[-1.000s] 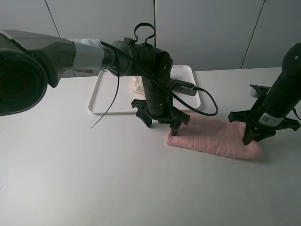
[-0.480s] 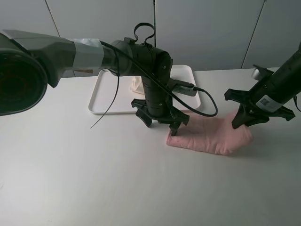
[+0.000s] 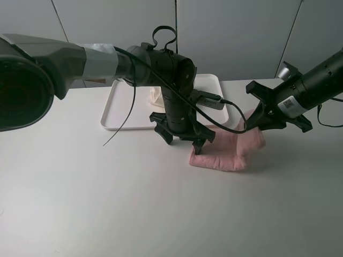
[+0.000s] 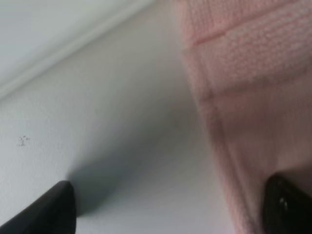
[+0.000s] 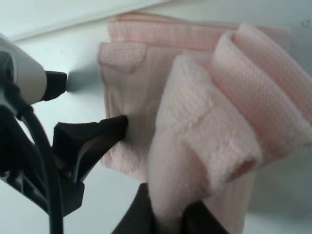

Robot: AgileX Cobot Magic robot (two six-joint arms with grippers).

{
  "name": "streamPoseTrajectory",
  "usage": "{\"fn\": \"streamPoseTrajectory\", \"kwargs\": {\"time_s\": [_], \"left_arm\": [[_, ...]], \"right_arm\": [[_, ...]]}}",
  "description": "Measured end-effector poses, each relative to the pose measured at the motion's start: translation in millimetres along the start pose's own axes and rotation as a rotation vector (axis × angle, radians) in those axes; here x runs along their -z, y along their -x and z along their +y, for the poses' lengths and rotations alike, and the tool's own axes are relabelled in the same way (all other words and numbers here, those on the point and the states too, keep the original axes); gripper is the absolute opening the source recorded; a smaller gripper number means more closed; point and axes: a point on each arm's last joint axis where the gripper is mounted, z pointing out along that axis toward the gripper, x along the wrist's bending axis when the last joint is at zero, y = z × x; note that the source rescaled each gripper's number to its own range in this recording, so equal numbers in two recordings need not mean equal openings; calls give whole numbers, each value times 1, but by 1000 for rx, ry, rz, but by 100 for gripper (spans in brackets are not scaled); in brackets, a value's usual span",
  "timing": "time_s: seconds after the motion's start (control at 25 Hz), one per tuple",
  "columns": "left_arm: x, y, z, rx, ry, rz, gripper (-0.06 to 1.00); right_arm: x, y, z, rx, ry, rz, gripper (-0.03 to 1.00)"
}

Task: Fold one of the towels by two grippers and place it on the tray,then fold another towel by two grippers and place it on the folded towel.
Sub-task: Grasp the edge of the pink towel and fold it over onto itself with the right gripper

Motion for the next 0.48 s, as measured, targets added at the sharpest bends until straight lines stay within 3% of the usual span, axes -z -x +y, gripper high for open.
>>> {"fn": "streamPoseTrajectory", "kwargs": {"time_s": [0.48], "left_arm": [[0,0,0,-2,-2,0,99]], "right_arm": [[-24,4,7,-12,-20,116,6]]}}
